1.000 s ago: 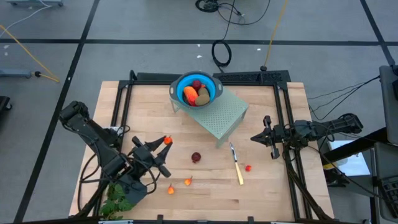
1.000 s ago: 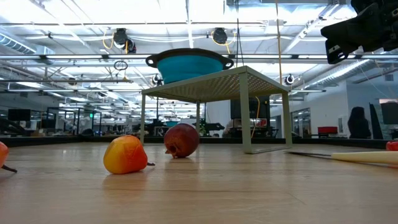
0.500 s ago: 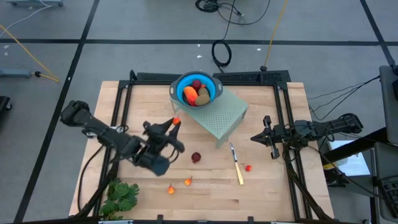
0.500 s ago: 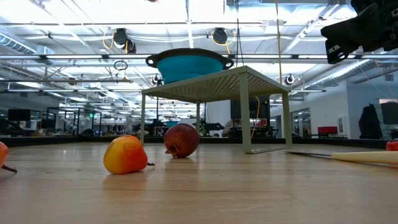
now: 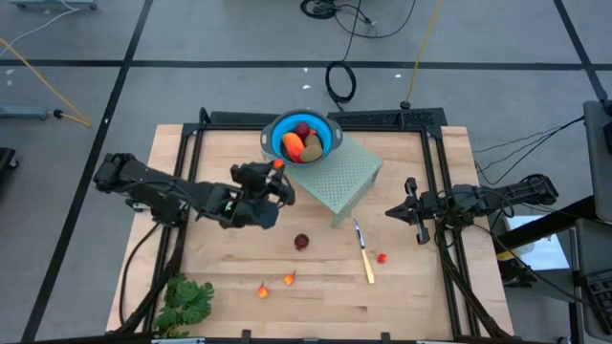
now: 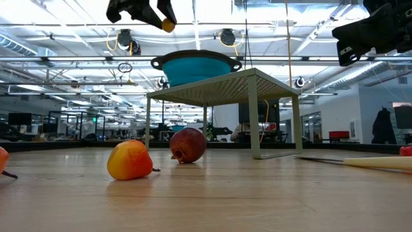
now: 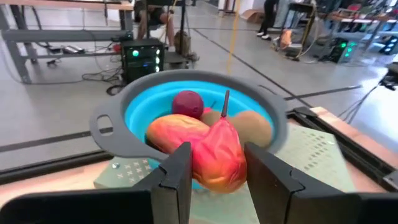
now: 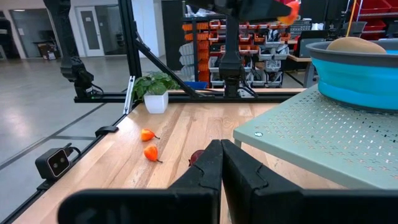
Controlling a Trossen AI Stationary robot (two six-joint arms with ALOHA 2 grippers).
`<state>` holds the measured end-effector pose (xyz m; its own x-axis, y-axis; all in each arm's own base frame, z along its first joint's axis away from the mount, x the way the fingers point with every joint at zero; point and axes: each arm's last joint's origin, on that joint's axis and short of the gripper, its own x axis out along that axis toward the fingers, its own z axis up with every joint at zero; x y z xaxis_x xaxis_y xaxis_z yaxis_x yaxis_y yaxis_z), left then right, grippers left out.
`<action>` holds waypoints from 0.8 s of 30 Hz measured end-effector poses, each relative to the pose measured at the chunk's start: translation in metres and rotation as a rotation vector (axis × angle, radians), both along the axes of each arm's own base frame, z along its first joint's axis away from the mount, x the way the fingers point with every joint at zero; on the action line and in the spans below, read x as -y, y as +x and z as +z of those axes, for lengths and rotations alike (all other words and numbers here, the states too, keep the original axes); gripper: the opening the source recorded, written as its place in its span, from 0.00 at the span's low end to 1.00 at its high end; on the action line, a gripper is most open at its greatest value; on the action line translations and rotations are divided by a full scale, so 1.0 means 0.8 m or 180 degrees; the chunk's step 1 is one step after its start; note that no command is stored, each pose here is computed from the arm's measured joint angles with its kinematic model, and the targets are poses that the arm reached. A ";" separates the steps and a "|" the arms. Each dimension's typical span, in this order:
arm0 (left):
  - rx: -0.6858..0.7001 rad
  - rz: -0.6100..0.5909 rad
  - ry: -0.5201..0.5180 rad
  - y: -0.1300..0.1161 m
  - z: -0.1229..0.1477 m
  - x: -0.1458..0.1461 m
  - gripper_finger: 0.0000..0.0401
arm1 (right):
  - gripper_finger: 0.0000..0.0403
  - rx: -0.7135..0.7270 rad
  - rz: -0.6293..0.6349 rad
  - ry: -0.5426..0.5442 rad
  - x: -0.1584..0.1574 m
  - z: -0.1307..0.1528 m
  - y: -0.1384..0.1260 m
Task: Pick & Place Fruit
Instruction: Put the pear into the blue strainer bowl on the shelf
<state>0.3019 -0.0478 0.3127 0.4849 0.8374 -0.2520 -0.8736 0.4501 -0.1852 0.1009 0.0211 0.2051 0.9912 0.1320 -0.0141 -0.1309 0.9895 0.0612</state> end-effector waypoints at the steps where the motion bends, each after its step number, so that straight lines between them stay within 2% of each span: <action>1: -0.0011 0.0018 -0.0017 0.001 0.000 -0.005 0.30 | 0.00 0.0001 0.0000 0.0000 0.000 0.000 0.000; 5: -0.0094 -0.0007 -0.0092 0.007 0.000 -0.024 0.30 | 0.00 0.0000 -0.0001 0.0000 0.000 0.000 0.000; 14: -0.0178 -0.0424 -0.0106 0.027 0.015 -0.076 0.30 | 0.00 0.0000 0.0000 0.0000 0.000 0.000 0.000; 24: -0.0235 -0.0737 -0.0231 0.027 0.018 -0.142 0.30 | 0.00 0.0001 -0.0003 0.0000 0.000 0.000 0.000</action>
<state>0.3237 0.0658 0.3273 0.6397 0.6847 -0.3493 -0.7611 0.6276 -0.1638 0.1008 0.0211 0.2051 0.9913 0.1311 -0.0139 -0.1300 0.9896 0.0613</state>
